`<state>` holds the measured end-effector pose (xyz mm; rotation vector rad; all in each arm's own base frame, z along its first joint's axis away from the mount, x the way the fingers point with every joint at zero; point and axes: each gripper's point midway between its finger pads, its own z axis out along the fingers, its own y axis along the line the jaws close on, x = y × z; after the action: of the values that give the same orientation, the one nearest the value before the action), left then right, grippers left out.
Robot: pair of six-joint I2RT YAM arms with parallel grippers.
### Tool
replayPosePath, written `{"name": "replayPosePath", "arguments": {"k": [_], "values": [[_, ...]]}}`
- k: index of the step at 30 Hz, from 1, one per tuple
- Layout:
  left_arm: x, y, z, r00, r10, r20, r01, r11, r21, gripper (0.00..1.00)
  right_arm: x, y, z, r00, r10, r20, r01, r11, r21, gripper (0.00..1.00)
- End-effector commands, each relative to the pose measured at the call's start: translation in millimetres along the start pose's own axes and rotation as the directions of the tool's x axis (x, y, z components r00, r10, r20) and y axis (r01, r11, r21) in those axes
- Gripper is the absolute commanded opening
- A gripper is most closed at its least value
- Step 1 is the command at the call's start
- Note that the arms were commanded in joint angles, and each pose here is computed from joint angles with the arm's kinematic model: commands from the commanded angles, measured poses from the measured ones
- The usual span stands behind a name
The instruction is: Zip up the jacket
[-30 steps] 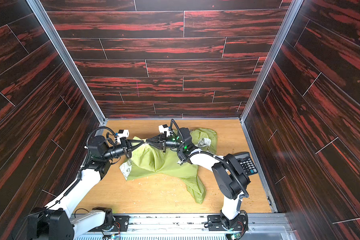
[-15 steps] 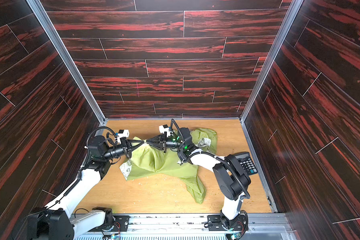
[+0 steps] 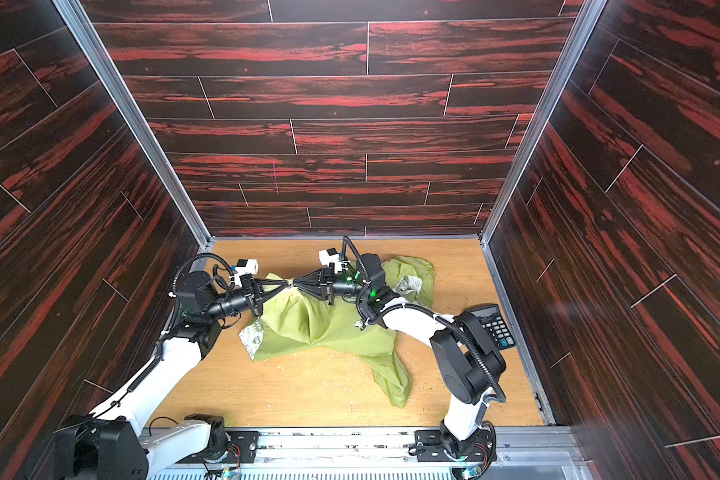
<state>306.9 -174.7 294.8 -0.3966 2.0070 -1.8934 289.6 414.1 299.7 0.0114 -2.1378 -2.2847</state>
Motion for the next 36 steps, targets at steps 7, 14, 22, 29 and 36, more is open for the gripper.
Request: {"name": "replayPosePath", "arguments": {"k": [7,14,22,29,36], "values": [[1.7,-20.4,-1.9,0.998,0.056,0.003,-0.056,0.998,0.040,0.00,10.3,23.6,-5.6,0.998,-0.054,-0.017,0.053,0.998,-0.036,0.21],[1.6,-20.5,-2.1,0.998,0.057,0.005,-0.057,0.998,0.040,0.00,10.1,19.1,-5.9,0.999,-0.037,-0.018,0.037,0.999,-0.019,0.18],[-0.1,-21.1,-1.2,0.998,0.055,0.006,-0.055,0.998,0.040,0.00,11.1,18.1,-7.2,0.999,-0.032,-0.016,0.032,0.999,-0.016,0.11],[-1.3,-19.1,-0.3,0.999,0.050,0.005,-0.050,0.998,0.037,0.00,10.1,20.0,-8.8,0.999,-0.033,-0.015,0.032,0.999,-0.018,0.03],[1.4,-20.1,-0.9,0.999,0.048,-0.007,-0.048,0.999,0.025,0.20,1.9,19.8,-18.3,0.999,-0.040,0.010,0.040,0.999,0.002,0.00]]}}
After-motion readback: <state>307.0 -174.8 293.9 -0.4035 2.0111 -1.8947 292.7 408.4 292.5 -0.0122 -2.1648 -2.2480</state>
